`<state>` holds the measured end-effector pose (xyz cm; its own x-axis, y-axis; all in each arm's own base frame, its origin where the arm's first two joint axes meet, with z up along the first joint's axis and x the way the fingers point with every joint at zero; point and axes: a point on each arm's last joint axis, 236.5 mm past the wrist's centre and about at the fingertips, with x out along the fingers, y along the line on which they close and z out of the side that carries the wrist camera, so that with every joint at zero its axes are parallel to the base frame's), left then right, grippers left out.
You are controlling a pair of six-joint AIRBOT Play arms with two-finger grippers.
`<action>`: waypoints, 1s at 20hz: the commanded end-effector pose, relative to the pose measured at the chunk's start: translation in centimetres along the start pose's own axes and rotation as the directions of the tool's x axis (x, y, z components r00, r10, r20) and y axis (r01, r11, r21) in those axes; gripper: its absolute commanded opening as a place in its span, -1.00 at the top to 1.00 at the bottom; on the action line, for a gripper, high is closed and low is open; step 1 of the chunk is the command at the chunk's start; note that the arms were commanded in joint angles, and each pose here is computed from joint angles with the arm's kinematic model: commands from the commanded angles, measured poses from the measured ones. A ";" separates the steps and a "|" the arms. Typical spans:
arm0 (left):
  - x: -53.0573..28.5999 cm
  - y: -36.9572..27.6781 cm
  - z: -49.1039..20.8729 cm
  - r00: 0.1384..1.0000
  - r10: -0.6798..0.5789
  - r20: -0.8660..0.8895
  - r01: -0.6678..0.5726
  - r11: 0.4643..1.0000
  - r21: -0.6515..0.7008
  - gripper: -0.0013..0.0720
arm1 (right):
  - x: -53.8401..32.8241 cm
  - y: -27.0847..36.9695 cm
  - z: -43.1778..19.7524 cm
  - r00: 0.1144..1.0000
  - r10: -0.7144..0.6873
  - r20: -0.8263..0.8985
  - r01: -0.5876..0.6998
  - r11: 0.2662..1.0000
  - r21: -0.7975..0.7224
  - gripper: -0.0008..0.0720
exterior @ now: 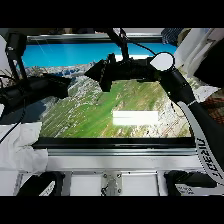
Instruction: Fold the clothes and pants, and hang the long-sleeved shirts on hangers.
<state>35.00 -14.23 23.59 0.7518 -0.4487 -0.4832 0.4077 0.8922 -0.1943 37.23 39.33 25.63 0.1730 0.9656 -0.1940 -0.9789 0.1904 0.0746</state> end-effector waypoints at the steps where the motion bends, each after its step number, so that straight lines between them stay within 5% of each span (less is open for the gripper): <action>1: -1.2 6.2 -0.8 0.987 0.157 -0.035 -0.159 0.985 -0.062 -0.62 | 0.1 2.0 1.2 0.994 0.091 0.059 -0.096 0.992 0.079 0.95; 3: -3.9 13.8 -4.1 0.913 0.371 -0.170 -0.387 0.919 -0.072 -0.60 | -0.3 1.6 0.7 0.997 0.072 0.030 -0.075 0.992 0.100 0.95; 5: -8.3 22.0 -9.5 0.733 0.563 -0.382 -0.638 0.764 -0.100 -0.60 | -1.1 -0.2 -2.3 0.993 -0.015 -0.119 0.028 0.994 0.102 0.95; 7: -12.0 28.1 -14.8 0.558 0.624 -0.547 -0.787 0.606 -0.112 -0.60 | -2.7 -2.5 -6.0 0.945 -0.131 -0.299 0.164 0.982 0.090 0.95; 9: -12.7 31.7 -20.2 0.495 0.585 -0.642 -0.833 0.529 -0.161 -0.60 | -4.1 -3.7 -8.5 0.891 -0.189 -0.412 0.247 0.965 0.093 0.95; 13: -10.5 33.4 -30.9 0.405 0.446 -0.798 -0.837 0.532 -0.127 -0.60 | -5.1 -3.1 -10.6 0.850 -0.165 -0.501 0.238 0.967 0.086 0.95; 16: -10.1 34.6 -33.9 0.327 0.481 -0.814 -0.824 0.566 0.004 -0.60 | -5.1 -2.9 -10.7 0.849 -0.157 -0.504 0.240 0.965 0.104 0.95; 20: -8.8 35.8 -33.6 0.366 0.533 -0.763 -0.818 0.575 0.009 -0.60 | -5.1 -2.9 -10.7 0.849 -0.155 -0.505 0.250 0.960 0.126 0.95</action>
<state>24.96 22.49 -6.81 0.0671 0.3146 -0.9468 -0.4013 0.8773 0.2631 38.04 32.26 16.13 0.2446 0.7118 -0.6584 -0.8925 0.4306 0.1340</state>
